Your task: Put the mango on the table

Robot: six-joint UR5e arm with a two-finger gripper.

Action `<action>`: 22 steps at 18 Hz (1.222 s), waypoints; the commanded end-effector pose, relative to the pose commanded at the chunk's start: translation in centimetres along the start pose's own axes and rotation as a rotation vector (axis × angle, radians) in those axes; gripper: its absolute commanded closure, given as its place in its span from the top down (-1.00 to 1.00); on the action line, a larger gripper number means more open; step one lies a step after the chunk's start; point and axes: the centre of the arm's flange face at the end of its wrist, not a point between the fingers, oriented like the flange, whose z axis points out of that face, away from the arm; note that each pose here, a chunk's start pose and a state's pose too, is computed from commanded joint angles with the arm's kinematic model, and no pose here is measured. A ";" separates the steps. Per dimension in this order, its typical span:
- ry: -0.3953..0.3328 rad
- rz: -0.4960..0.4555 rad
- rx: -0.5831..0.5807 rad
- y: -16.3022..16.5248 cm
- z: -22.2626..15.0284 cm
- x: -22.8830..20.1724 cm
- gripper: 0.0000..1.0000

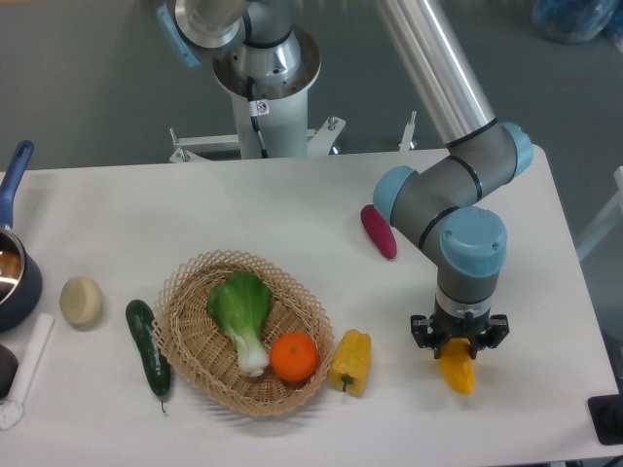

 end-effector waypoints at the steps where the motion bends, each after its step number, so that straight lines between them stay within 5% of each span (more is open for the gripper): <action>1: -0.007 -0.001 0.006 -0.1 -0.6 -0.1 1.00; 7: -0.093 0.030 0.080 -1.8 -6.8 -1.6 1.00; 13: -0.232 0.282 0.063 -0.5 -15.5 -2.8 1.00; 19: -0.145 0.538 -0.077 5.7 -18.8 -5.9 1.00; 22: -0.144 0.567 -0.079 7.3 -19.4 -6.5 1.00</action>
